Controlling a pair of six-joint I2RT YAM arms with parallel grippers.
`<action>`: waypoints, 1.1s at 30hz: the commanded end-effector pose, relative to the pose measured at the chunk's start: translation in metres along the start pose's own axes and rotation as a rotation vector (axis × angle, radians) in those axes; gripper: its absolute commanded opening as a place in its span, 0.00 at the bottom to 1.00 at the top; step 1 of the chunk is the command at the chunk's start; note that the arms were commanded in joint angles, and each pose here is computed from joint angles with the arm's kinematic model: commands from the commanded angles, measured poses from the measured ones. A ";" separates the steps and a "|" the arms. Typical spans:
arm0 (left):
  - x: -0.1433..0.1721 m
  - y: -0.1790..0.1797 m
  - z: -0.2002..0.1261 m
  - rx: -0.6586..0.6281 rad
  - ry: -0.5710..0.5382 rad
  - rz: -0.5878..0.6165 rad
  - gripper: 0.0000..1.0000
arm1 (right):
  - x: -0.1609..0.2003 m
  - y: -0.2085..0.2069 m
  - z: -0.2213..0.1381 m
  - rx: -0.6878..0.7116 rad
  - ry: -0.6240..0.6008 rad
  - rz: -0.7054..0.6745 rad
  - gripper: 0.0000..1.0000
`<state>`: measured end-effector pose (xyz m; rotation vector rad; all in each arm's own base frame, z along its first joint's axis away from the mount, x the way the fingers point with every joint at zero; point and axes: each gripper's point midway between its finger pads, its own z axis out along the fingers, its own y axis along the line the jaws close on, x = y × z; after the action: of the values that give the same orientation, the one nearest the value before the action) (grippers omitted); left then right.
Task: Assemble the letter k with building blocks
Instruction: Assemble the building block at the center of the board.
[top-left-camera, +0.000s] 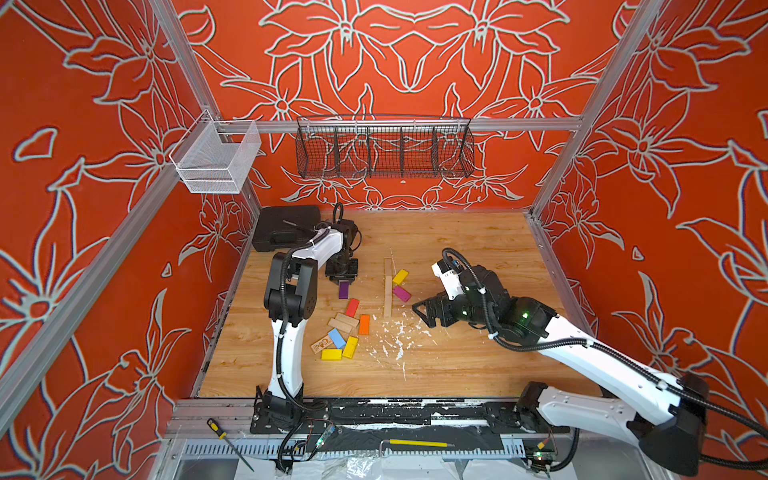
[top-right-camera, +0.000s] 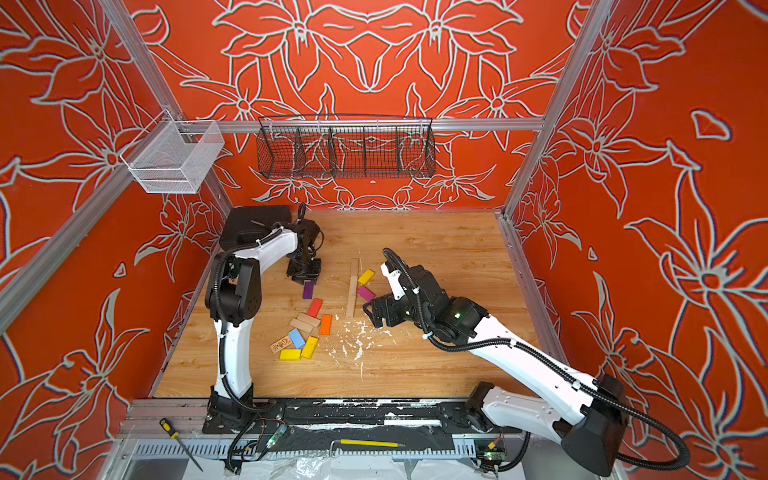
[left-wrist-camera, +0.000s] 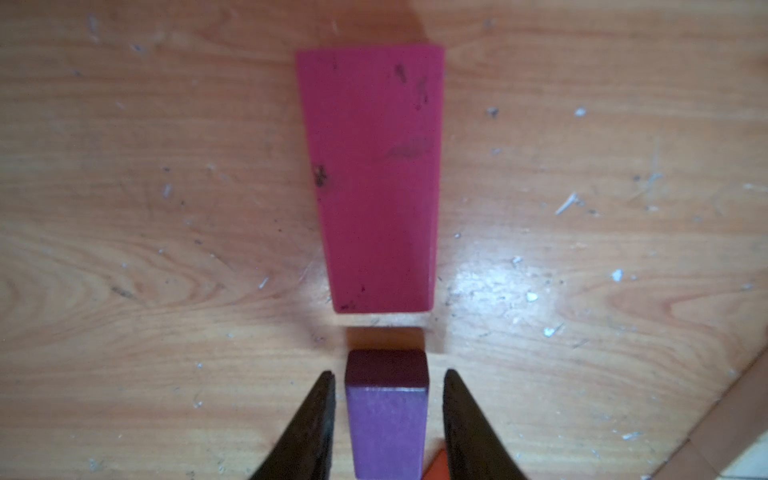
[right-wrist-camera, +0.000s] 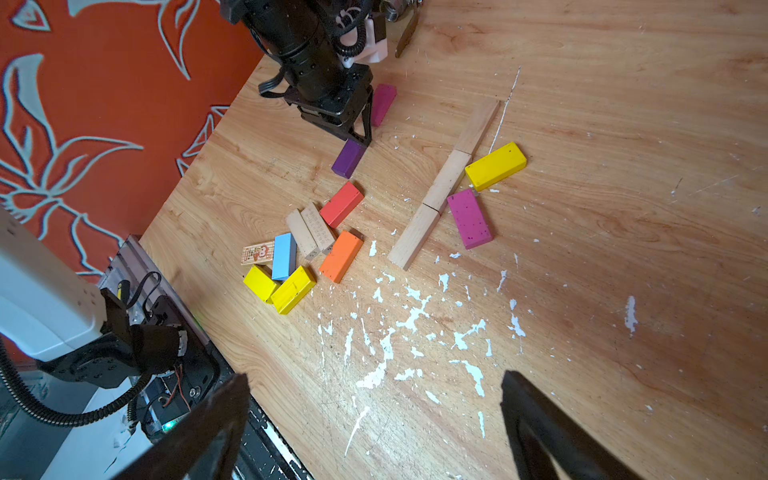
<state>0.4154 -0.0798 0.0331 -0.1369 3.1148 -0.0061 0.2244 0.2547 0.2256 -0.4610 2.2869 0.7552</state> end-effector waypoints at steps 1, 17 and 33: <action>0.002 0.000 -0.011 0.015 -0.003 -0.019 0.42 | -0.005 0.001 -0.004 0.012 -0.018 0.015 0.96; 0.035 0.004 -0.051 0.105 -0.204 -0.134 0.43 | -0.003 0.031 0.027 -0.077 0.026 0.070 0.94; 0.031 -0.003 -0.004 0.034 -0.151 -0.085 0.50 | -0.001 0.039 0.042 -0.087 0.063 0.061 0.95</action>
<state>0.3788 -0.0880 0.0367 -0.2547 2.9680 -0.0748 0.2235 0.3046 0.1989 -0.4869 2.3767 0.8375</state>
